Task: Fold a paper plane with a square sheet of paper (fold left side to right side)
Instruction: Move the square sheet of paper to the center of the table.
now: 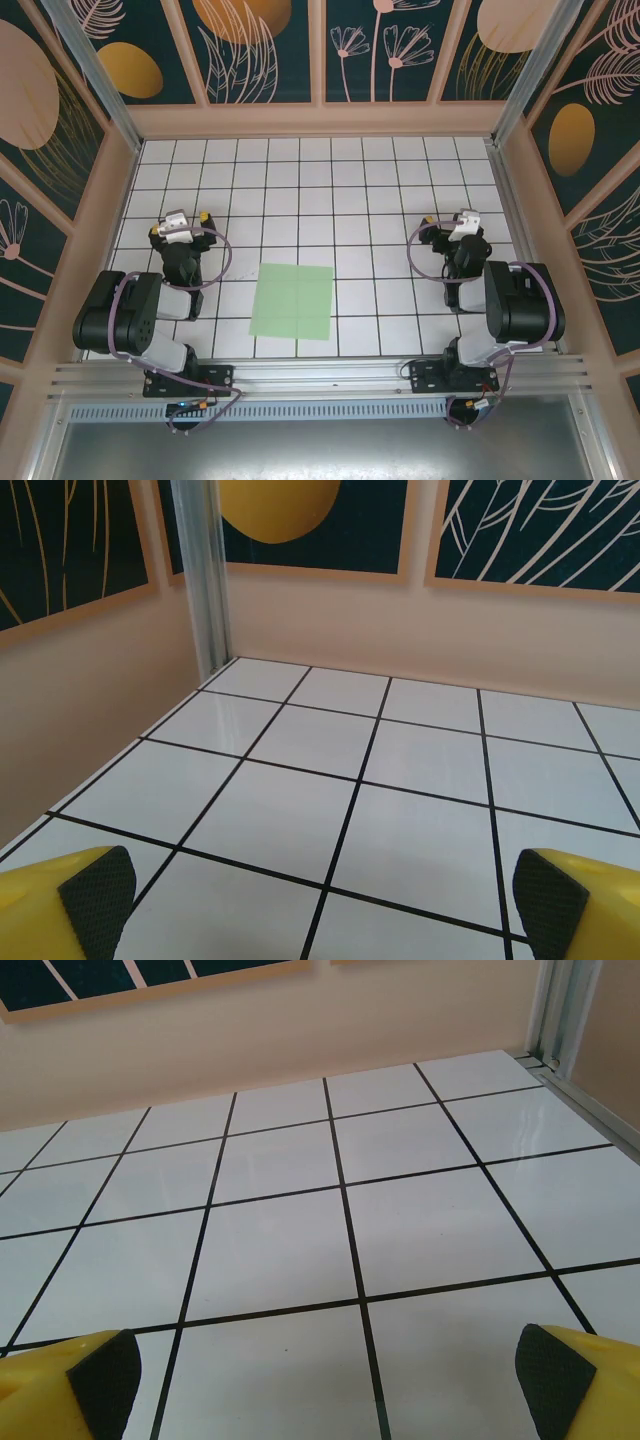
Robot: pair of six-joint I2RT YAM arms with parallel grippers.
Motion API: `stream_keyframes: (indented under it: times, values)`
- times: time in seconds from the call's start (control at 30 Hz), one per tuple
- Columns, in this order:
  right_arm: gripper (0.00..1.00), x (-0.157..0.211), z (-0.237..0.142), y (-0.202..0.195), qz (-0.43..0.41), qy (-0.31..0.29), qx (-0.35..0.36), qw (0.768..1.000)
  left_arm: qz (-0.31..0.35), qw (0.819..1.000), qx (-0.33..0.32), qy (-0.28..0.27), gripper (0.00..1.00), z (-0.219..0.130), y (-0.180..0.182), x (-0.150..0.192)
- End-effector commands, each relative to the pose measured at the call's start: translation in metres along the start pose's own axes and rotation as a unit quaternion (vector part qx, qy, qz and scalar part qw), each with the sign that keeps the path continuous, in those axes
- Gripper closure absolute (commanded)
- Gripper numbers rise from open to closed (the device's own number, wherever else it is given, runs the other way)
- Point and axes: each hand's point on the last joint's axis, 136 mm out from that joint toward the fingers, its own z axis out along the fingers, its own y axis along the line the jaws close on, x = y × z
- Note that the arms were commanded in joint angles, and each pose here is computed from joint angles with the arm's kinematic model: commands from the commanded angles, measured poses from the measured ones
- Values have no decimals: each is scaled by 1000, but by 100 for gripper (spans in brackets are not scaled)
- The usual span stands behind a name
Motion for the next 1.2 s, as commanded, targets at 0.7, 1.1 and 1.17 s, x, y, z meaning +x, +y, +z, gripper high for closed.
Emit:
stream_keyframes:
  times: [0.7,1.1,1.17]
  values:
    - [1,-20,4,2,-4,-25,-1,1000,-18,999,-21,-23,1,-4,9,-13]
    - [1,-55,-25,79,49,79,-79,992,-193,979,56,41,1,-13,-24,-88]
    - [1,-54,-37,111,51,97,-127,986,-247,961,89,82,2,-17,-39,-84]
